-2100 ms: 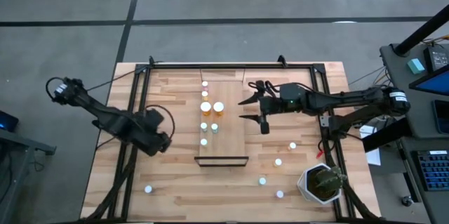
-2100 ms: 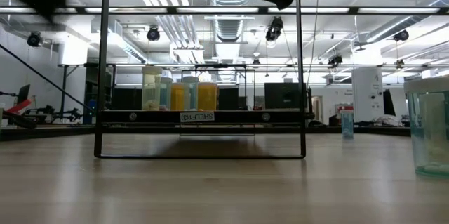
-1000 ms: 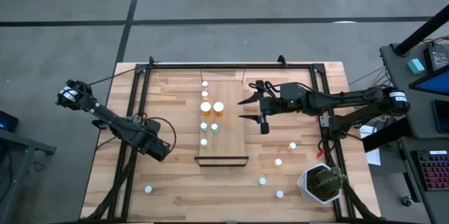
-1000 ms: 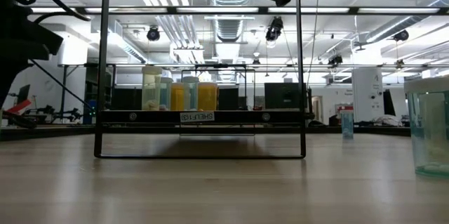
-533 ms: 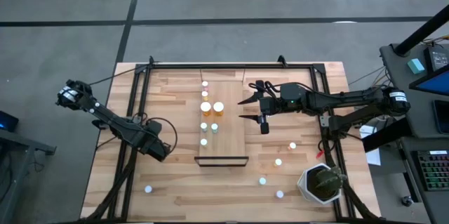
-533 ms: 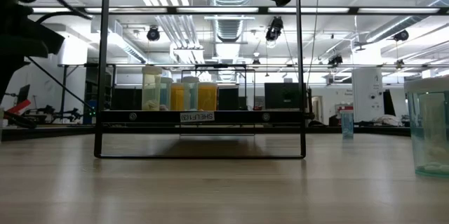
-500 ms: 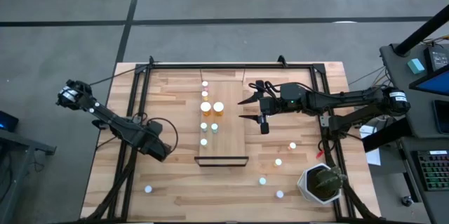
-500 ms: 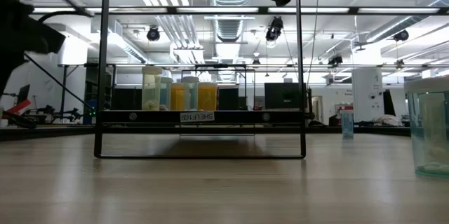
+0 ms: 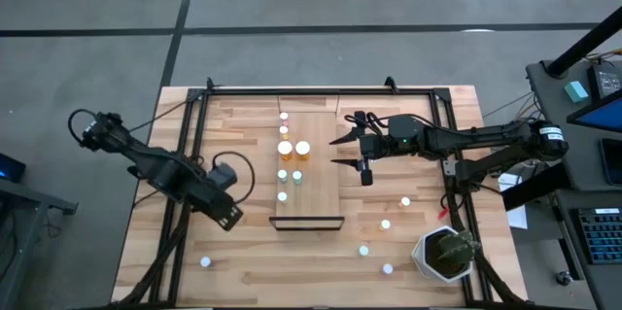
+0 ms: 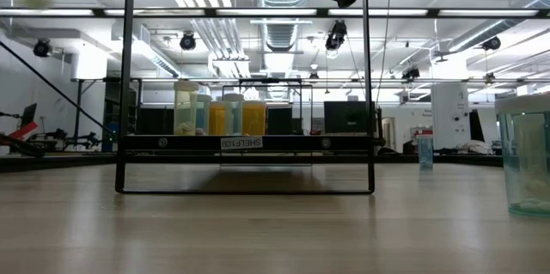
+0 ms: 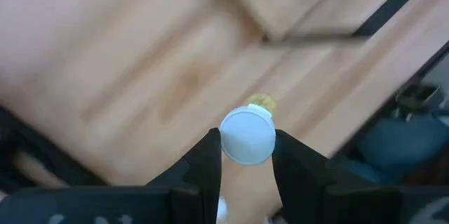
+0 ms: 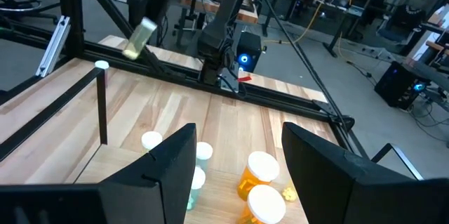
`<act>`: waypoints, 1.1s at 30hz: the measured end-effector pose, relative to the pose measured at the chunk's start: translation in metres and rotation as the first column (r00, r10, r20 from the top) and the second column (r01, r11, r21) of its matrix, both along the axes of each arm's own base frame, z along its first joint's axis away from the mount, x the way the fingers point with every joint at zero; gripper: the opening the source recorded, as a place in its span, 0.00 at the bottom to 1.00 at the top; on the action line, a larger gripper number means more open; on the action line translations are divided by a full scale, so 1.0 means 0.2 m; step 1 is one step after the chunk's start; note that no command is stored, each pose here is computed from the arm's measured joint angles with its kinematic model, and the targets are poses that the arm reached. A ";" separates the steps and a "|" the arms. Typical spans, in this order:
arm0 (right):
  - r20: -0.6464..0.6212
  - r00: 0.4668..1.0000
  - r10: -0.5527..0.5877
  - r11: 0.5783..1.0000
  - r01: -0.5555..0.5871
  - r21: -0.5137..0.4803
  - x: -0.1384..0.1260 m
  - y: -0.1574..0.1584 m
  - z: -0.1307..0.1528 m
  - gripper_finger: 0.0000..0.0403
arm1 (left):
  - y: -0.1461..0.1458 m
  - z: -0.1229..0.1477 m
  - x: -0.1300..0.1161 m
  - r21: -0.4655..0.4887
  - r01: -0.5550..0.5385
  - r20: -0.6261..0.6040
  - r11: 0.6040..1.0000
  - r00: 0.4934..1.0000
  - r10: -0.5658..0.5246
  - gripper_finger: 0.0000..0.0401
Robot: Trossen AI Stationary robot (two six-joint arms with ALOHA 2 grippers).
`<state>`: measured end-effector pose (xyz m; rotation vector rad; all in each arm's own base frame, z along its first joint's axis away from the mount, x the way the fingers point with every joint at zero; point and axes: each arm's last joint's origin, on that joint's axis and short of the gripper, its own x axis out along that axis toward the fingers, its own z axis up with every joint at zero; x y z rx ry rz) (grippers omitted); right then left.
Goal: Pick and place medicine bottles onto shelf by color
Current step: Put the yellow pill bottle aligned with the other yellow pill bottle on the shelf
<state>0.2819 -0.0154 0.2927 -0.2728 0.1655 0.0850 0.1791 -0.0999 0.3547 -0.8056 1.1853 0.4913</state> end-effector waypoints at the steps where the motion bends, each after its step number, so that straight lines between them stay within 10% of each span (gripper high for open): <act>1: 0.000 1.000 0.000 1.000 0.000 0.000 0.00 0.00 0.00 0.50 | 0.01 0.04 0.02 0.046 0.009 0.027 0.999 1.000 -0.010 0.23; 10: -0.007 1.000 0.001 1.000 -0.001 -0.008 0.00 0.00 0.00 0.50 | 0.05 0.18 0.33 0.428 0.272 0.042 0.862 0.947 -0.319 0.23; 20: -0.046 0.999 0.001 1.000 -0.001 -0.002 -0.07 0.00 0.03 0.50 | 0.09 0.04 0.75 0.542 0.573 -0.134 0.615 0.781 -0.610 0.23; 33: -0.061 0.998 0.000 1.000 0.000 0.004 -0.11 0.01 0.03 0.50 | 0.07 -0.21 0.94 0.466 0.655 -0.212 0.595 0.735 -0.644 0.23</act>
